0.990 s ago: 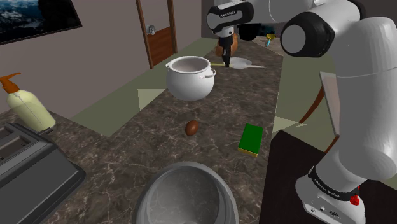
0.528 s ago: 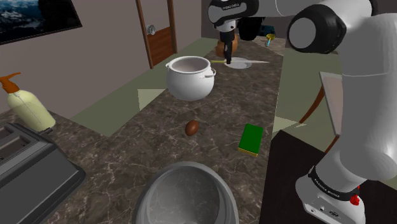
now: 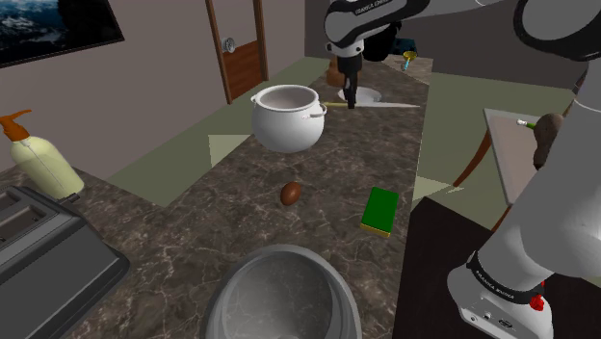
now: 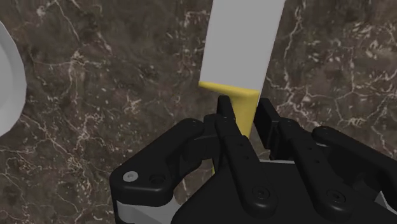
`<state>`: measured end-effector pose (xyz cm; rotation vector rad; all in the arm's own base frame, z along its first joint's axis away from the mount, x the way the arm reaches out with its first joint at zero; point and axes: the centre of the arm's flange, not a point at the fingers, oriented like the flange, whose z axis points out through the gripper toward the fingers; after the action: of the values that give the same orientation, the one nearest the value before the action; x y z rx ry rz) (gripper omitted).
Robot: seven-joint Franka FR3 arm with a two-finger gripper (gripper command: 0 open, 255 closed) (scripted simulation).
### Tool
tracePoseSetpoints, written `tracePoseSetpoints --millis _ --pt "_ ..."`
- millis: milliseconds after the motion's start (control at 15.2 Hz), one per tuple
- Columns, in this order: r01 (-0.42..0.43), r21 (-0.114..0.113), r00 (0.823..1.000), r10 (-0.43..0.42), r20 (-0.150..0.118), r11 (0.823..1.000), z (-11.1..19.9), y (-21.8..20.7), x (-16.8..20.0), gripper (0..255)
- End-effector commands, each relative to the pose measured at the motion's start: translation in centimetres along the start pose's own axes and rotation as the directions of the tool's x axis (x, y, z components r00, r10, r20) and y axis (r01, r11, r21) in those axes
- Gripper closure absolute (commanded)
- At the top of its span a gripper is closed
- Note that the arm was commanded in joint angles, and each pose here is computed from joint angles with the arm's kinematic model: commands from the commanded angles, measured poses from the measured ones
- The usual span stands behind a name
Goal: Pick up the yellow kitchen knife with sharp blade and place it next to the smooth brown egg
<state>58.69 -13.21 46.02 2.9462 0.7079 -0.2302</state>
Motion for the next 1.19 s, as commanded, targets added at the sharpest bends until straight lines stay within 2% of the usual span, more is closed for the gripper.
tracePoseSetpoints --millis 0,924,1122 --pt "0.0 0.0 1.0 0.0 0.0 1.0 0.1 -2.6 -0.8 255" --pt "0.0 0.0 1.0 0.0 0.0 1.0 0.0 -20.0 -7.3 255" --pt "0.0 0.0 1.0 0.0 0.0 1.0 1.6 -20.1 -7.1 255"
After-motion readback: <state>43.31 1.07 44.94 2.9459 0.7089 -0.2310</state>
